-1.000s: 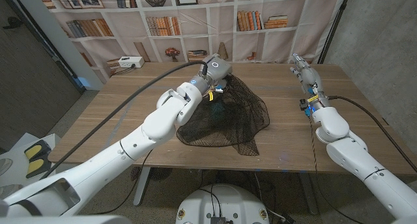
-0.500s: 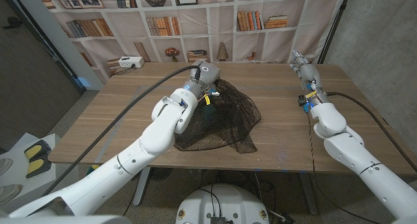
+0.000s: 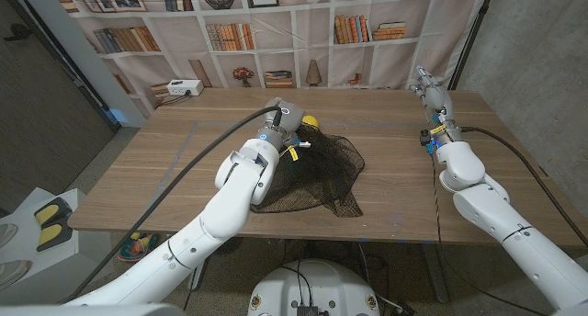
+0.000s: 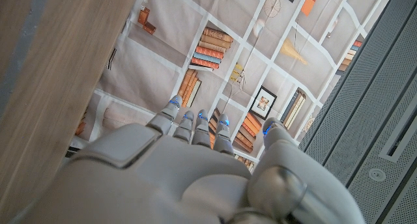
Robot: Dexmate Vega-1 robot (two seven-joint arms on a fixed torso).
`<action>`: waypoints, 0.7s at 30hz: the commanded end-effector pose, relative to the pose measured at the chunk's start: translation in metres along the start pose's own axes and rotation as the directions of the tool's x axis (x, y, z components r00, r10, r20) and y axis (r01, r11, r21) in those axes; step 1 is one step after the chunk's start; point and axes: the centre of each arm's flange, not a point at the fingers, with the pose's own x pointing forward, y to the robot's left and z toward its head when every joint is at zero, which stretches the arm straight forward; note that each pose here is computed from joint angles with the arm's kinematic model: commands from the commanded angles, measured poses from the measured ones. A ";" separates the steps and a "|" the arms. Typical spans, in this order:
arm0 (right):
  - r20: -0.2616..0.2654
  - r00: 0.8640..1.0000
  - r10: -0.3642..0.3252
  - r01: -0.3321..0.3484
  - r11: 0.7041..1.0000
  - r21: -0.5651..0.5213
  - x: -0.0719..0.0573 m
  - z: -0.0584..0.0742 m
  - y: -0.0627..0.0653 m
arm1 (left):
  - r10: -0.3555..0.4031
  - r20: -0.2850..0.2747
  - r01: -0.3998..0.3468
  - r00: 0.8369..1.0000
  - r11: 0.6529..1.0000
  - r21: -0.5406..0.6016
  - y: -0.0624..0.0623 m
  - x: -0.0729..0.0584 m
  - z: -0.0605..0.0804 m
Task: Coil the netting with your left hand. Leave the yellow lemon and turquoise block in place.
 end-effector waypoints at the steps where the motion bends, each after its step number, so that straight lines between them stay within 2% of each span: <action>1: 0.016 0.999 -0.031 0.032 0.999 -0.004 0.007 0.009 -0.001 | -0.248 -0.227 0.263 0.942 0.964 0.036 -0.030 -0.006 0.003; 6: 0.024 0.999 -0.027 0.028 1.000 -0.010 0.012 0.013 0.000 | -0.333 -0.331 0.350 0.883 0.937 -0.008 -0.050 -0.003 0.000; 8: 0.027 0.999 -0.027 0.027 1.000 -0.011 0.014 0.014 0.000 | -0.356 -0.381 0.372 0.853 0.928 -0.035 -0.058 -0.002 -0.002; 12: 0.033 0.999 -0.031 0.032 0.999 -0.018 0.015 0.017 0.000 | -0.433 -0.449 0.427 0.782 0.896 -0.122 -0.070 -0.002 -0.008; 14: 0.036 0.999 -0.033 0.034 0.999 -0.020 0.015 0.019 0.000 | -0.490 -0.458 0.461 0.741 0.868 -0.183 -0.076 -0.002 -0.013; 17: 0.040 0.999 -0.034 0.035 0.999 -0.022 0.016 0.021 0.000 | -0.580 -0.429 0.495 0.693 0.815 -0.302 -0.084 -0.003 -0.021; 18: 0.043 0.999 -0.034 0.035 0.999 -0.022 0.016 0.021 0.000 | -0.602 -0.420 0.507 0.679 0.798 -0.325 -0.087 -0.003 -0.022; 21: 0.047 0.998 -0.038 0.039 0.999 -0.023 0.016 0.022 0.001 | -0.676 -0.392 0.568 0.625 0.737 -0.365 -0.095 0.000 -0.025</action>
